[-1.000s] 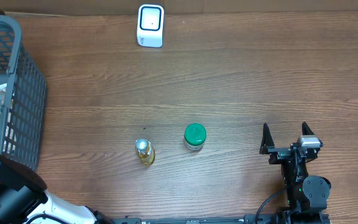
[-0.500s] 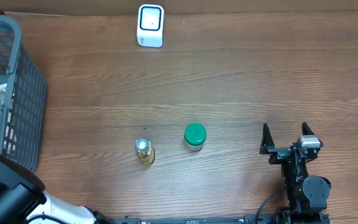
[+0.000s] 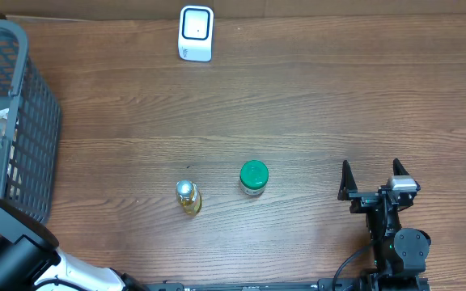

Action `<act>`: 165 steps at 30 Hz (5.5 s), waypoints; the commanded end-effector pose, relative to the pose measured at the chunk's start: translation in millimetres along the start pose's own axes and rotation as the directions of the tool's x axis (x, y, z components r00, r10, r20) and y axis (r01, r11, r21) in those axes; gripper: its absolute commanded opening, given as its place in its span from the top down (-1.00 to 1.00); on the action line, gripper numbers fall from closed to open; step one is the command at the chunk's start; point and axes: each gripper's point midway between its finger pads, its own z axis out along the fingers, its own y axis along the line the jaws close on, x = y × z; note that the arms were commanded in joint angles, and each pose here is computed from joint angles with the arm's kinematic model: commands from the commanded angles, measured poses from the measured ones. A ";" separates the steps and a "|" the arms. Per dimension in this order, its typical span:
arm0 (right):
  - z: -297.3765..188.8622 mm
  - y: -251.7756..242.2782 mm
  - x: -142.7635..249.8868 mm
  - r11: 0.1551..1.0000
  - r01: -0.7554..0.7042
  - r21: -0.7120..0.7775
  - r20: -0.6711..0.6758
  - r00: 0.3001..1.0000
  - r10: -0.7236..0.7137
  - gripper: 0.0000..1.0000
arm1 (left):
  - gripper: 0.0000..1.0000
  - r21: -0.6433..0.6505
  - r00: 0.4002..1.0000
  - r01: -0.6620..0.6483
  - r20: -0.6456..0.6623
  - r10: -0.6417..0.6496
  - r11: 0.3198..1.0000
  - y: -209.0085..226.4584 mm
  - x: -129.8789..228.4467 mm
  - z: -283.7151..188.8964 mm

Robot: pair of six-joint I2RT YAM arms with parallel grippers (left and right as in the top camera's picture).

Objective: Scan the item barcode
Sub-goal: 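Reach the left gripper into the basket and grasp the small green packet, then lift the green packet out and carry it toward the scanner, then lower the green packet beside the yellow bottle and release it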

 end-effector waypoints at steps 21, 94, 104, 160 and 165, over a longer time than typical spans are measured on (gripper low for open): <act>0.4 0.2 2.6 1.000 0.004 0.000 0.000 1.000 -0.004 -1.00 | -0.46 -0.006 0.995 0.101 0.002 -0.101 0.995 15.6 -15.2 37.7; 0.4 0.2 2.5 1.000 0.004 0.000 0.000 1.000 -0.004 -1.00 | 0.07 0.486 0.935 -0.206 -0.159 0.318 0.849 -66.9 -29.9 -195.9; 0.4 0.3 2.5 1.000 0.004 0.000 0.000 1.000 -0.004 -1.00 | 0.18 0.717 0.894 -0.328 0.026 0.447 0.615 -51.6 -14.9 -312.8; 0.4 0.3 2.5 1.000 0.005 0.000 0.000 1.000 -0.005 -1.00 | -0.12 0.069 -0.357 -0.927 0.150 0.922 -0.370 120.1 339.9 -45.8; 0.4 0.3 2.5 1.000 0.005 0.000 0.000 1.000 -0.005 -1.00 | -0.76 0.072 -0.356 -0.927 0.150 0.922 -0.369 120.0 340.3 -46.3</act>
